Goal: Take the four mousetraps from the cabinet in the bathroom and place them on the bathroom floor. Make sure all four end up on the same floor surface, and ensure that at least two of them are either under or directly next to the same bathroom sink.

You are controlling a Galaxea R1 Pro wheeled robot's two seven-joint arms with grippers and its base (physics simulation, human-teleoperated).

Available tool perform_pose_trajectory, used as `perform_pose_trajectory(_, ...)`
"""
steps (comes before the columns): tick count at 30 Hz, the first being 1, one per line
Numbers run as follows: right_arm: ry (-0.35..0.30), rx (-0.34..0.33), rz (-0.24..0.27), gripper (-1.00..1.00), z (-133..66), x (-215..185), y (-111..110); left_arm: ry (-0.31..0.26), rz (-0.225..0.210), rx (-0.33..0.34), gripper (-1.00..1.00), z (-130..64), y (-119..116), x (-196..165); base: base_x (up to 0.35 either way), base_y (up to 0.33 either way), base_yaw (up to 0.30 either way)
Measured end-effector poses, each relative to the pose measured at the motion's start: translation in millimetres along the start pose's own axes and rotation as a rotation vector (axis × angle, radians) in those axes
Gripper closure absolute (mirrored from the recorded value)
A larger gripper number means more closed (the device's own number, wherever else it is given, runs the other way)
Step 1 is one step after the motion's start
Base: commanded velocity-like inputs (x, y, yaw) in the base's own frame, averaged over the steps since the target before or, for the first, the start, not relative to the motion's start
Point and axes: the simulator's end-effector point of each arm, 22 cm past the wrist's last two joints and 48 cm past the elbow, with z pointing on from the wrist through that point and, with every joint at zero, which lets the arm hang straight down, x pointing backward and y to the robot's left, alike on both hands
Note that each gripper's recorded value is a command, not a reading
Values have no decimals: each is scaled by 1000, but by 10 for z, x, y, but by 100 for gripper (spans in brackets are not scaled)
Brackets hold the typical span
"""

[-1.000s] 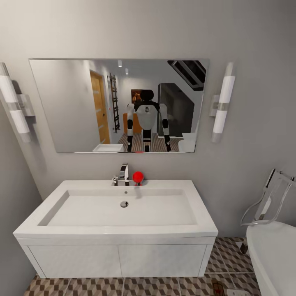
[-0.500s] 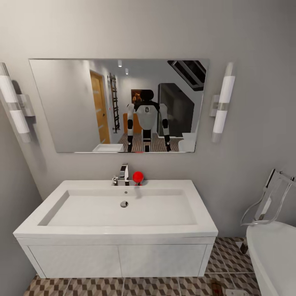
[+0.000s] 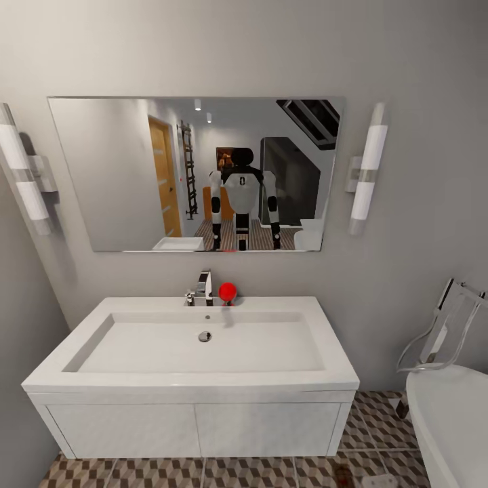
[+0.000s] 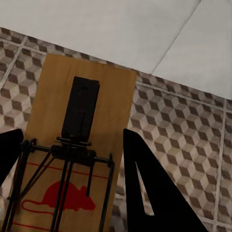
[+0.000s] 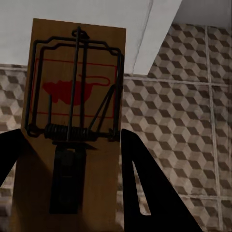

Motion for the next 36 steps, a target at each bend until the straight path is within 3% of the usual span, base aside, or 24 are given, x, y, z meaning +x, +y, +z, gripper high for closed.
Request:
perform_pose_trajectory(2,2,15,-4,100,0,3,-30,3,0,2,100,21,-12,-34,0,0,0)
perform_pose_trajectory(4,1,20,-6,100,1,1,-40,36,-5,5,100,36,-40,11,0,0,0)
perform_pose_trajectory(6,1,21,-6,100,2,-1,-36,107,-13,7,100,55,-81,105,0,0,0)
perform_pose_trajectory(9,1,15,-5,100,3,-3,-16,139,-19,0,100,77,-92,110,0,0,0)
perform_pose_trajectory(15,-1,18,0,100,3,-5,-19,136,-28,-42,100,89,26,73,0,0,0)
perform_pose_trajectory(36,-1,29,7,100,102,14,-41,133,-39,-45,100,187,-10,94,0,0,0)
